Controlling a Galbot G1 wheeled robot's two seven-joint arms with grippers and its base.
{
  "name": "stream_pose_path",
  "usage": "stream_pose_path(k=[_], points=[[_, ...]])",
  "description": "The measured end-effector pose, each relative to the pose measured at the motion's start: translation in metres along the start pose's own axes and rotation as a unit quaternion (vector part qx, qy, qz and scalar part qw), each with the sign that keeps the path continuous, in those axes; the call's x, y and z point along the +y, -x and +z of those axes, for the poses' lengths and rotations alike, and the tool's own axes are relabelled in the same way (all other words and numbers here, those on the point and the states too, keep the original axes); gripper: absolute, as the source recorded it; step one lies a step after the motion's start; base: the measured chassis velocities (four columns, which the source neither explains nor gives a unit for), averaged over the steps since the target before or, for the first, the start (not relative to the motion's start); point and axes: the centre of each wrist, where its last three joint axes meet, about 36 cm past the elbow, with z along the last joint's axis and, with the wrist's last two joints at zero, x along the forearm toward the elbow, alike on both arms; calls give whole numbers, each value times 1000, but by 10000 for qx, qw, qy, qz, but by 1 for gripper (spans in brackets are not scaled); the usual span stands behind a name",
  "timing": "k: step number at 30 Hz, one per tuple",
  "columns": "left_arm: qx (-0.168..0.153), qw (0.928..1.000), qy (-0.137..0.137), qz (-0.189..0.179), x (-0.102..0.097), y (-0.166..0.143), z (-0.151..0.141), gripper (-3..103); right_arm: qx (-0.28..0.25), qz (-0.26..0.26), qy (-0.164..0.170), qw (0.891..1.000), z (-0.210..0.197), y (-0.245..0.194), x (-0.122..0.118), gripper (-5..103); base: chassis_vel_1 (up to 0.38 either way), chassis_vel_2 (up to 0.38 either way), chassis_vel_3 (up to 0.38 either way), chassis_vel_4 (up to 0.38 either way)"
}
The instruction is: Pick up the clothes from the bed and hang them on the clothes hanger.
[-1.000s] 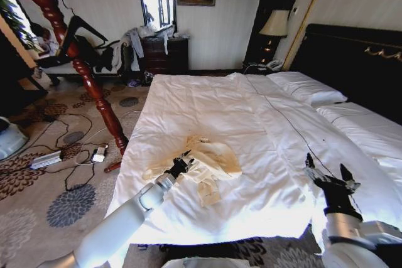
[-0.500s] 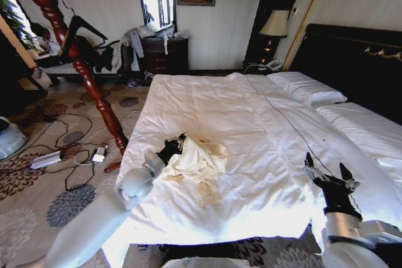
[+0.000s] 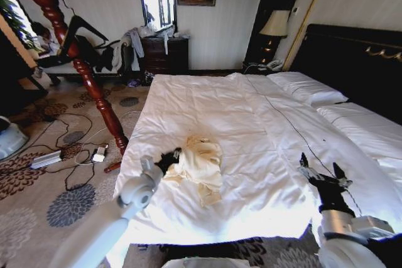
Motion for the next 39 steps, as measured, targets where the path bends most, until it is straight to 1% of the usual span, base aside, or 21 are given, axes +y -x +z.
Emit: stream_pose_path(k=[2,5,7,8,10,13,14,16,18,19,21,23,24,26,29,31,32,35,36,37,39], points=[[56,9995,-251,-167,-1,20,12,0,35,-3,15,10000,3,1,0,100,0,0,0,0],[24,9993,-292,-244,-1,26,12,-3,52,-7,28,10000,4,1,1,100,0,0,0,0],[-78,9993,-245,-261,-2,28,7,8,56,-17,25,10000,4,1,1,100,0,0,0,0],[-78,9993,-245,-261,-2,28,7,8,56,-17,25,10000,4,1,1,100,0,0,0,0],[-385,9991,25,-190,-3,25,-6,13,56,-38,8,10000,4,2,1,100,0,0,0,0],[-792,9943,709,68,-2,16,-19,30,49,-48,10,10000,3,3,1,100,0,0,0,0],[-792,9943,709,68,-2,16,-19,30,49,-48,10,10000,3,3,1,100,0,0,0,0],[-840,9892,1193,113,2,8,-18,35,46,-49,13,10000,2,3,1,100,0,0,0,0],[-642,9866,1498,48,7,0,-9,46,41,-48,26,10000,2,2,1,100,0,0,0,0],[-642,9866,1498,48,7,0,-9,46,41,-48,26,10000,2,2,1,100,0,0,0,0],[-363,9886,1461,-81,9,-4,-2,57,49,-43,28,10000,2,1,2,100,0,0,0,0],[-258,9903,1357,-143,10,-6,-1,57,53,-39,25,10000,2,1,2,100,0,0,0,0],[-170,9923,1213,-202,9,-7,-1,69,56,-31,24,10000,2,0,2,100,0,0,0,0],[-107,9941,1068,-184,5,-12,-4,74,55,-14,26,10000,1,-1,2,100,0,0,0,0],[-96,9921,1242,-177,1,-23,-3,84,51,10,36,10000,1,-3,3,100,0,0,0,0],[-87,9851,1698,-276,1,-37,2,94,49,42,50,10000,0,-5,3,100,0,0,0,0],[-87,9851,1698,-276,1,-37,2,94,49,42,50,10000,0,-5,3,100,0,0,0,0],[-77,9597,2787,-339,10,-63,25,100,40,81,50,9999,0,-7,4,100,0,0,0,0],[-77,9597,2787,-339,10,-63,25,100,40,81,50,9999,0,-7,4,100,0,0,0,0],[-118,9460,3222,-320,14,-71,36,100,37,99,50,9999,1,-8,4,100,0,0,0,0],[-219,9305,3642,-337,18,-76,52,100,29,129,60,9999,1,-10,5,100,0,0,0,0]])
